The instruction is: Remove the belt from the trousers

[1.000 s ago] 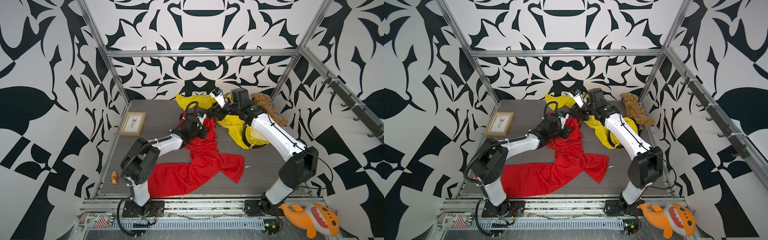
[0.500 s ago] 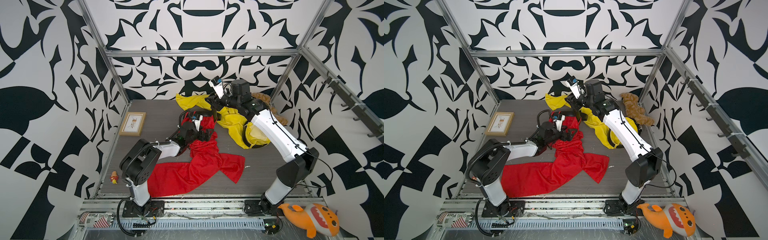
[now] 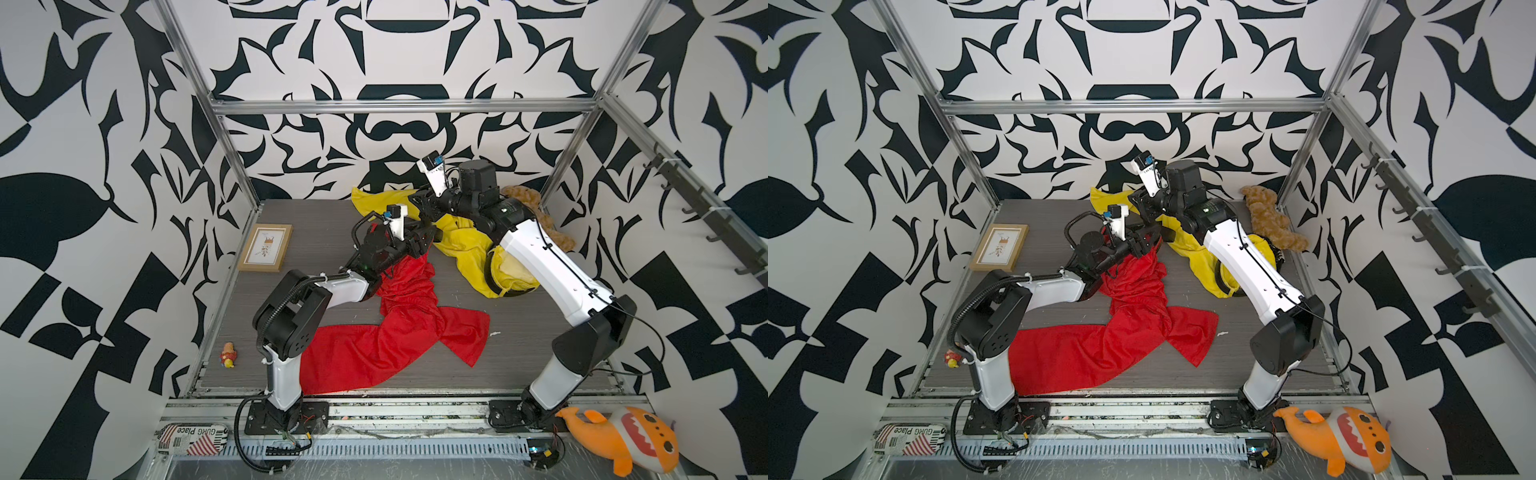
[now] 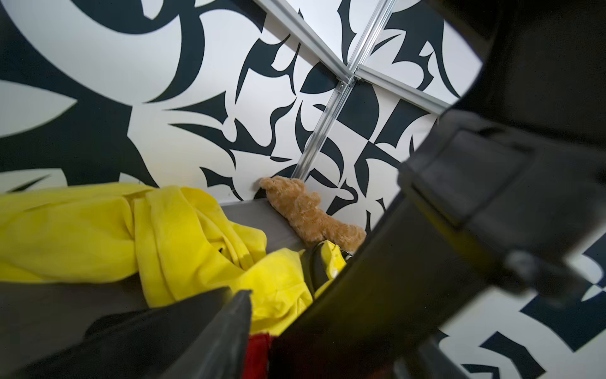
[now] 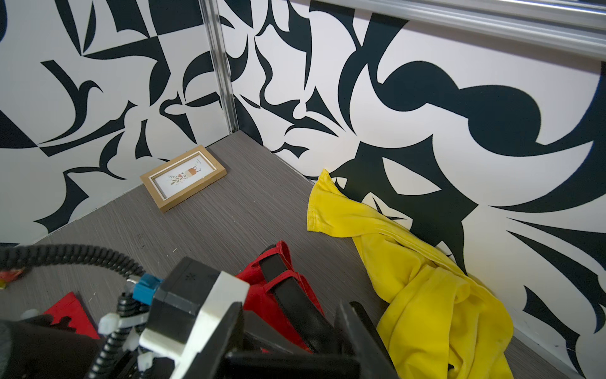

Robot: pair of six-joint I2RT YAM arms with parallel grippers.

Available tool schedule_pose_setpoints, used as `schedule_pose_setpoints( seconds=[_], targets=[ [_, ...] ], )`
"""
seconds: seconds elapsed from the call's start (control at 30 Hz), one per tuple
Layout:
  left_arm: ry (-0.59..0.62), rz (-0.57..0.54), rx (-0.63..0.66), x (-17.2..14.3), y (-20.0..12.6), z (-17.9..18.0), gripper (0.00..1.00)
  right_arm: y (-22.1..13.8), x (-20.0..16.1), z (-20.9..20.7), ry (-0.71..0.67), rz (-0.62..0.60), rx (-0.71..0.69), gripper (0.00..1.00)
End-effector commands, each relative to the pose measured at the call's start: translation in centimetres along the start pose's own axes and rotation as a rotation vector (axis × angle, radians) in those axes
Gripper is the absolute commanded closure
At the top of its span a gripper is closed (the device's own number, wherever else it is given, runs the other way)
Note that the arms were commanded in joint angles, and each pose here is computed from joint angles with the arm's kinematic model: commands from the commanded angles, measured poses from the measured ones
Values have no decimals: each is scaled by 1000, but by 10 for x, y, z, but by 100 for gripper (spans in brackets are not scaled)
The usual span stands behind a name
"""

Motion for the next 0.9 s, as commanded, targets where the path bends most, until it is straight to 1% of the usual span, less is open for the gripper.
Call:
schedule_pose_setpoints(
  seconds=[0.0, 0.03, 0.07, 0.1, 0.13, 0.17, 0.2, 0.23, 0.3, 0.37, 0.4, 0.43, 0.47, 0.53, 0.63, 0.7, 0.8, 0.87],
  targets=[
    [-10, -20, -62, 8, 8, -7, 67, -22, 34, 5, 20, -132, 2, 100],
    [-8, -13, -66, 8, 9, -8, 82, -21, 31, 7, 28, -122, 9, 100],
    [-6, -3, -69, 9, 8, -9, 93, -21, 29, 7, 31, -118, 15, 100],
    [-4, 11, -68, 9, 5, -9, 100, -21, 28, 9, 30, -113, 21, 100],
    [-1, 28, -68, 9, 1, -9, 100, -21, 25, 9, 26, -100, 25, 94],
    [2, 47, -65, 9, -5, -8, 100, -23, 22, 8, 20, -83, 24, 79],
    [3, 74, -63, 8, -12, -7, 100, -26, 18, 4, 21, -68, 15, 67],
    [6, 111, -66, 8, -20, -4, 100, -30, 13, 0, 30, -55, 3, 59],
    [-5, 189, -76, 7, -37, 1, 100, -41, 5, -11, 49, -39, -18, 49],
    [-25, 248, -81, 11, -54, 8, 100, -53, -4, -23, 79, -29, -30, 34],
    [-35, 272, -76, 14, -64, 13, 100, -58, -10, -28, 95, -22, -36, 24],
    [-35, 296, -76, 16, -72, 15, 100, -63, -15, -33, 107, -19, -42, 19],
    [-33, 319, -67, 18, -78, 17, 100, -67, -20, -37, 121, -13, -48, 18],
    [-20, 376, -50, 19, -88, 19, 100, -68, -30, -42, 148, 1, -45, 11],
    [11, 437, -56, 17, -98, 12, 100, -54, -44, -45, 194, 31, -30, 6],
    [26, 451, -55, 16, -103, 10, 100, -35, -59, -47, 236, 69, -13, 2],
    [37, 444, -65, 19, -108, 10, 100, 5, -82, -50, 337, 98, 54, 2],
    [36, 451, -87, 22, -108, 7, 100, 36, -92, -46, 369, 118, 111, 2]
  ],
)
Point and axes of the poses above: each gripper's point midway between its finger pads, its own y axis out along the fingers, its own z axis along the line the jaws close on, x = y × z, the point moved 7 cm from there along -y, back along the fingers, and after that the axes turned 13 degrees about -y, right-handed, at the moved point
